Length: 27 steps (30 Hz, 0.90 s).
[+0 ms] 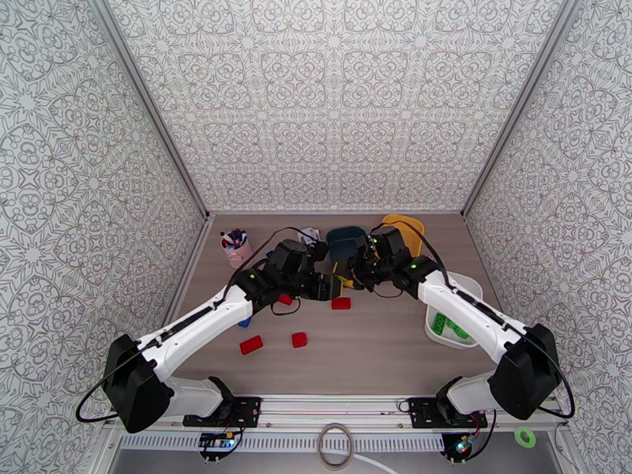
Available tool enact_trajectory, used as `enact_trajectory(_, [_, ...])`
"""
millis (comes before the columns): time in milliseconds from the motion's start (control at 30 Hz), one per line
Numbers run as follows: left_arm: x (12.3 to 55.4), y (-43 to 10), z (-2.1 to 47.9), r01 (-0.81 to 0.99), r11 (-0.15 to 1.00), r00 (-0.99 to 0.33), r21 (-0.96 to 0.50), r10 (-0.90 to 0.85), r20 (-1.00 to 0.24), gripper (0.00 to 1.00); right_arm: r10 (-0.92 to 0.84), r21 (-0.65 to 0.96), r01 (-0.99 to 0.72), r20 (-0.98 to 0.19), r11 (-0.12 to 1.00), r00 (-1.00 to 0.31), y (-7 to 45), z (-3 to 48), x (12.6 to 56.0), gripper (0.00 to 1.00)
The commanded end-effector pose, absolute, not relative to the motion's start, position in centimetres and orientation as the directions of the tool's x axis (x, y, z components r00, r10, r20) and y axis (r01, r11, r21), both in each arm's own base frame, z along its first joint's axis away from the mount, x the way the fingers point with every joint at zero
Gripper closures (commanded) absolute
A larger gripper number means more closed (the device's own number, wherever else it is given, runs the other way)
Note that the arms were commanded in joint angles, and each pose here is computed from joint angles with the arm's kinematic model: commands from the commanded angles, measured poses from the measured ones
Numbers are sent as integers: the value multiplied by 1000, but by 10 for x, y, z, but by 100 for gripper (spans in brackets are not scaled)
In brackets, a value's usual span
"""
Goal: Sort the legos into containers by color
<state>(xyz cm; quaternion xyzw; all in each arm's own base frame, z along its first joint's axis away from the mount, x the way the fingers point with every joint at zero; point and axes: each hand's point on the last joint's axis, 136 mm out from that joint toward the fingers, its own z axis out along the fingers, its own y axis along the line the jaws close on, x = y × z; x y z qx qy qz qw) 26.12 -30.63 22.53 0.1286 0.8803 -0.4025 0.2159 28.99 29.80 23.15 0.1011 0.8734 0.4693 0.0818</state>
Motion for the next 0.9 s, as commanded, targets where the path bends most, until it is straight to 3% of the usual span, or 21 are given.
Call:
enact_trajectory(0, [269,-307,243,414,628,-856,-659,22,-517,13,250,809,93,-68,581,-966,291,231,286,83])
enact_trajectory(100, [269,-302,248,409,636,-851,-654,8,-525,1,276,784,126,-60,608,-959,276,220,295,87])
enact_trajectory(267, [269,-284,256,390,678,-828,-624,-38,-559,1,341,731,180,-76,658,-937,227,203,313,89])
enact_trajectory(433, [278,-245,243,247,766,-829,-593,-150,-539,1,481,657,306,-99,689,-871,137,194,324,89])
enact_trajectory(667, [279,-196,204,21,860,-842,-509,-259,-473,2,684,516,537,-137,667,-717,4,178,303,89])
enact_trajectory(867, [266,-171,167,-131,920,-875,-369,-282,-393,6,762,398,666,-156,631,-629,-54,161,284,89])
